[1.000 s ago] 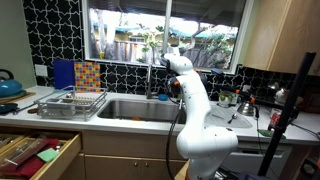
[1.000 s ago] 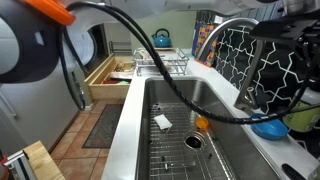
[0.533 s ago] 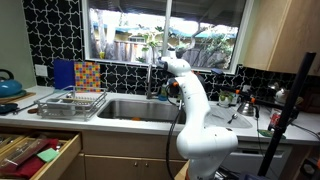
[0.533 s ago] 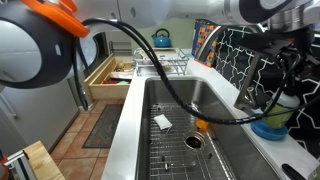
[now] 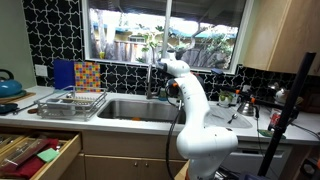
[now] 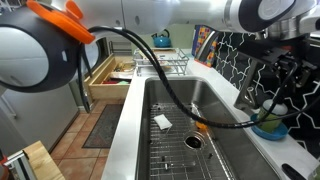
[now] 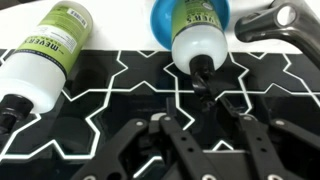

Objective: Swap the places of the green bottles

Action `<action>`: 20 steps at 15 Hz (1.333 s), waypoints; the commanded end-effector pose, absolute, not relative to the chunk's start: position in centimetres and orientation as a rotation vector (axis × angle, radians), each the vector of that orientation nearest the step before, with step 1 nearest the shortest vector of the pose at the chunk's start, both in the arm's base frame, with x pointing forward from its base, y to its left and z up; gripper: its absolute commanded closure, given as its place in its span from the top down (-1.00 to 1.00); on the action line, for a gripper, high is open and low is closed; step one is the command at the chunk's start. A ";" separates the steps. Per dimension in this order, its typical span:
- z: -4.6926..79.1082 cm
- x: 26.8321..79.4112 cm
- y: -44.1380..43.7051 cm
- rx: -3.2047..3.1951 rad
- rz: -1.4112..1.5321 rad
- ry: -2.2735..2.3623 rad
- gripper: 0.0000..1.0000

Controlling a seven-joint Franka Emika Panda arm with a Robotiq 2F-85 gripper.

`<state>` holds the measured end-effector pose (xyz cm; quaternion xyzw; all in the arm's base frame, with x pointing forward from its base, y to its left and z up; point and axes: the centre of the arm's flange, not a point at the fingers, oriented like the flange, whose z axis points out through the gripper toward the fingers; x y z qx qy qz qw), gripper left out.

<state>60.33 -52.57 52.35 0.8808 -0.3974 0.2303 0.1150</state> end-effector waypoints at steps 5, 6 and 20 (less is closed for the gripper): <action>58.0 55.5 -51.9 2.410 0.563 -1.318 1.00; 58.7 54.6 -51.8 2.398 0.493 -1.338 1.00; 65.9 44.3 -42.4 2.447 0.229 -1.489 1.00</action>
